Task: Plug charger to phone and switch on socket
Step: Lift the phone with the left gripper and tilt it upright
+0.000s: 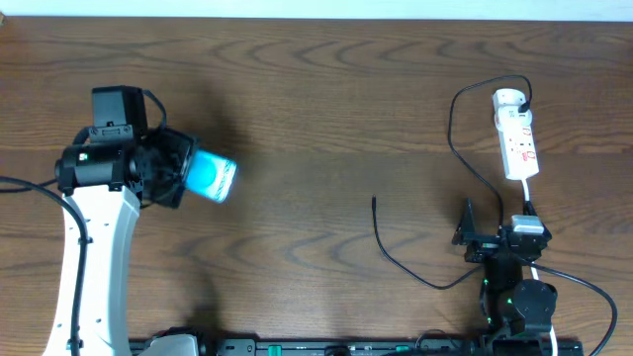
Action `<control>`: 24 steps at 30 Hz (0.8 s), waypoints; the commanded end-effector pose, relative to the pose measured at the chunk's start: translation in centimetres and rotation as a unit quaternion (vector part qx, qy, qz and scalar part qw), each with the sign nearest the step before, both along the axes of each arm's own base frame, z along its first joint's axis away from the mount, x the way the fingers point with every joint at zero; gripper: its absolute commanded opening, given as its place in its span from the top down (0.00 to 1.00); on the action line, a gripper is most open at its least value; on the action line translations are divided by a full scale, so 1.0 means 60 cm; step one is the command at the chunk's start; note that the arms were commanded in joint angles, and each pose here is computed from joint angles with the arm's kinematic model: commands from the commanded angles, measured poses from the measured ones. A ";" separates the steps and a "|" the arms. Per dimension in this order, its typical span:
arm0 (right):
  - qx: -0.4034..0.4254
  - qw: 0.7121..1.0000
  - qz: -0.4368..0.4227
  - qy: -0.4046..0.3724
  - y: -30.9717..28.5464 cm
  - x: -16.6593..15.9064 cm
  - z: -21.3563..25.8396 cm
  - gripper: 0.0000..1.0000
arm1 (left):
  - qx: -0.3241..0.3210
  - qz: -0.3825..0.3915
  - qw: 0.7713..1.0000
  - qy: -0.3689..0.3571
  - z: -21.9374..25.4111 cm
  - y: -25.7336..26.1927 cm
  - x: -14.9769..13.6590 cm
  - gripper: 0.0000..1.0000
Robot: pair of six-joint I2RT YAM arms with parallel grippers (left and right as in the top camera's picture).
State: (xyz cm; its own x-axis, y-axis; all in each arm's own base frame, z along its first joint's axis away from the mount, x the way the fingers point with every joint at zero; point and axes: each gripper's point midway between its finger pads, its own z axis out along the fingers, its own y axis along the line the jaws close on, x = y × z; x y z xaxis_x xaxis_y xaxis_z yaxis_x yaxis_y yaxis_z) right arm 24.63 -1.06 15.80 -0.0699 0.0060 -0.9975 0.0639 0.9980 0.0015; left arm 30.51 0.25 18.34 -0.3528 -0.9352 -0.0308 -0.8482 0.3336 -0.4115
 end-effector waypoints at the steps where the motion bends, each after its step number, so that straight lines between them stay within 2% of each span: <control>1: -0.006 1.000 0.002 0.000 0.002 0.000 0.000 0.01 | 0.071 0.011 0.997 0.023 -0.006 0.041 -0.014 0.93; 19: -0.006 1.000 -0.002 -0.001 0.000 -0.001 0.000 0.01 | 0.075 0.013 0.997 0.031 -0.014 0.043 -0.020 0.92; 24: 0.019 0.997 0.024 -0.070 0.015 0.000 0.056 0.01 | 0.075 0.013 0.997 0.031 -0.014 0.043 -0.020 0.93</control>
